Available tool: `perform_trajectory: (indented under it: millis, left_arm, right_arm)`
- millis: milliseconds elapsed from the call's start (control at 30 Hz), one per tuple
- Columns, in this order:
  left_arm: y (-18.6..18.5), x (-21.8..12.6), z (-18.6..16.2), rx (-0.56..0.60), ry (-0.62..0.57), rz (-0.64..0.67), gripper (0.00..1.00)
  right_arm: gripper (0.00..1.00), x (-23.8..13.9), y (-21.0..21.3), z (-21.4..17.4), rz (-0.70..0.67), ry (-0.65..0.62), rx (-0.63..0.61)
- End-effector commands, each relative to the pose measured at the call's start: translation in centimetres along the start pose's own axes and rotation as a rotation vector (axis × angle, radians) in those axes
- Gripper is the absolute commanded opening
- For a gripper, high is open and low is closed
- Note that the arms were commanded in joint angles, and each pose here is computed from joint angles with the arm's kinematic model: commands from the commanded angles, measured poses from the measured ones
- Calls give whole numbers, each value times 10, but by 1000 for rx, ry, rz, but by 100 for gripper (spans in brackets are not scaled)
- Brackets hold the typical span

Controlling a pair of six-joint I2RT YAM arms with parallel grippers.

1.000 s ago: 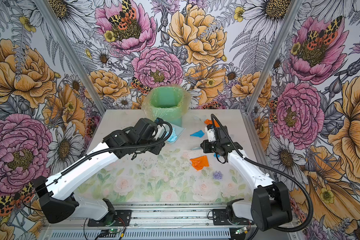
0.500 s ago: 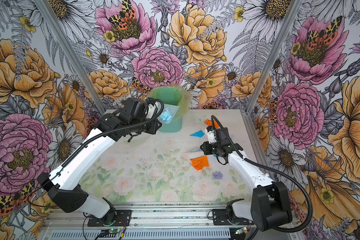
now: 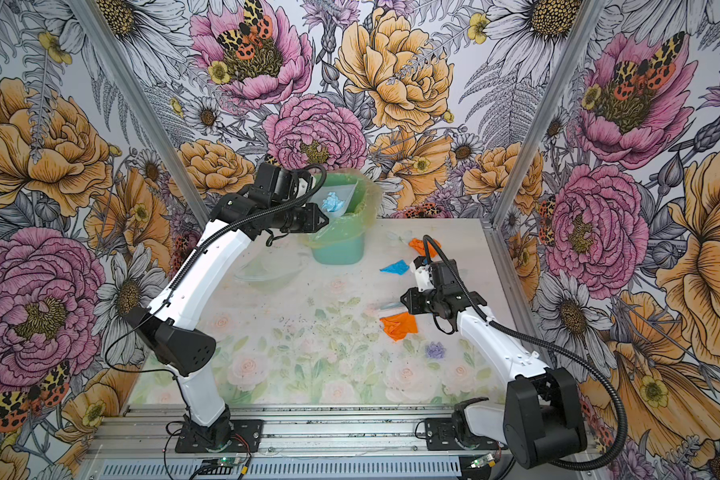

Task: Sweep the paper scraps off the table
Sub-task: 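Lift the dustpan with the left gripper and carry it over the green bin, then tilt the dustpan over the bin with the left gripper to dump the scrap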

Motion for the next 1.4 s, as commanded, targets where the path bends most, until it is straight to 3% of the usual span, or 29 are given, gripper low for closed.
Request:
perform_trajectory:
  millis: [0,400,867,1367]
  left_arm:
    - [-2,0,17,-63,5,-118,0]
    - [16,24,48,-257,55,-276,0]
    - [9,35,62,-342,113,-488,0]
    - [-1,30,73,-398,88,-672,0]
  right_arm:
    - [0,-5,2,3,9,-49,12]
    - [0,-5,1,-1,3,-48,25]
    - [0,-2,-1,-3,-4,-38,34]
    - [0,-2,-4,3,-45,-57,13]
Point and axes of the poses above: each gripper's point midway between its finger pads, its own x axis out along the fingers, its own y axis along the line the jaws close on, z = x × y, the point moved 8 cm from there along -x, back along the fingers, and after that the axes turned 6 degrees about -x, right-handed, at the moved point
